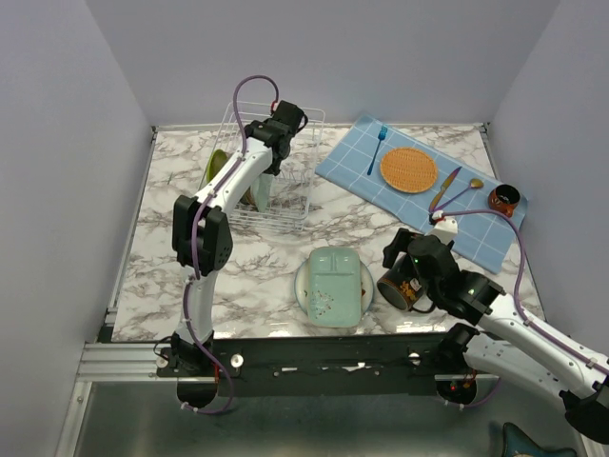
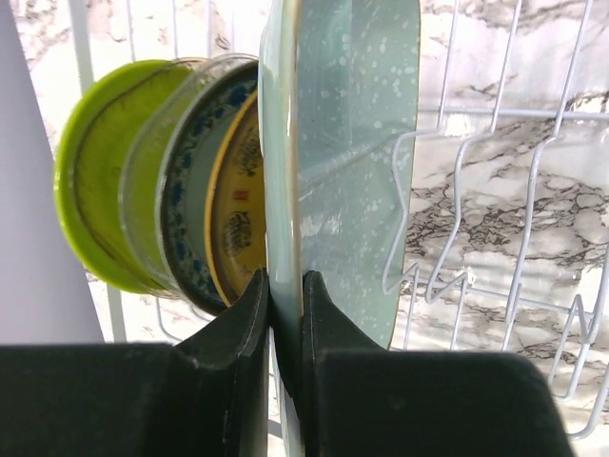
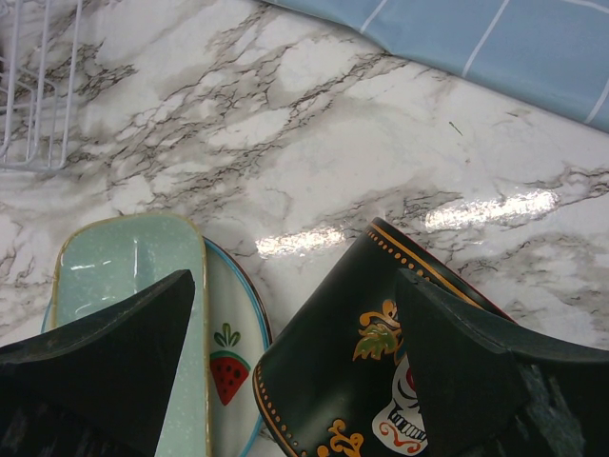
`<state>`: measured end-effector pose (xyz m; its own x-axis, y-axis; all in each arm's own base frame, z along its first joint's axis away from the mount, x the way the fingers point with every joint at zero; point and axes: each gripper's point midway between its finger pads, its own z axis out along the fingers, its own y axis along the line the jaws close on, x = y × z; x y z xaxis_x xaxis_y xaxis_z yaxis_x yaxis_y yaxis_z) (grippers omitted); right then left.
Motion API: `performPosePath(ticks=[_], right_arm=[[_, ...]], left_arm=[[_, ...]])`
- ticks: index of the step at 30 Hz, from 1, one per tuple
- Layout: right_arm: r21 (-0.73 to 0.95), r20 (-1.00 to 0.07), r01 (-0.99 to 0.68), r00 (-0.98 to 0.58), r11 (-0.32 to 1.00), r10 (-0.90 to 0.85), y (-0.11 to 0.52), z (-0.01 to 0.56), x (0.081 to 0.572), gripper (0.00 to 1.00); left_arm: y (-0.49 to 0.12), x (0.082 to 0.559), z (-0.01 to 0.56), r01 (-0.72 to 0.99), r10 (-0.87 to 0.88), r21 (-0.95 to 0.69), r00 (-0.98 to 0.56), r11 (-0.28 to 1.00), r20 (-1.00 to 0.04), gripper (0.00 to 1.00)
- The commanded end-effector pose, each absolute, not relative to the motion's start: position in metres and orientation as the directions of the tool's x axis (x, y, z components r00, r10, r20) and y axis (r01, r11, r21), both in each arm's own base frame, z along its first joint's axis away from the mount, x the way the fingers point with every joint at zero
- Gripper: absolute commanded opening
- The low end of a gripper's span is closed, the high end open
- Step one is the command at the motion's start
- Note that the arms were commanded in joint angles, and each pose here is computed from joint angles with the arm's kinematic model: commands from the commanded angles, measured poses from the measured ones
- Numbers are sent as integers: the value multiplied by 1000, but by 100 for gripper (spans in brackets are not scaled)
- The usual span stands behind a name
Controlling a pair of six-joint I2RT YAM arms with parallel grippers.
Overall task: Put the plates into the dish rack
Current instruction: Insert the plate into the dish rack.
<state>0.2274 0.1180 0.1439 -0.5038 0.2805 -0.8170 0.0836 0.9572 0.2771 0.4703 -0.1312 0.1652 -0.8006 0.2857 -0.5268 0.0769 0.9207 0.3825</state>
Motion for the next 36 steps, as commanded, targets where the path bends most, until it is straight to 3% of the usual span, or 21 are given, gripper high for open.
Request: performPosePath(ticks=[1, 36], right_arm=[[287, -819, 83, -496, 954, 289, 119, 145, 228, 94], [266, -825, 89, -494, 960, 275, 115, 144, 228, 95]], left_arm=[[-112, 483, 232, -63, 233, 383, -698, 922, -677, 0], [-118, 491, 163, -43, 224, 377, -742, 925, -632, 0]])
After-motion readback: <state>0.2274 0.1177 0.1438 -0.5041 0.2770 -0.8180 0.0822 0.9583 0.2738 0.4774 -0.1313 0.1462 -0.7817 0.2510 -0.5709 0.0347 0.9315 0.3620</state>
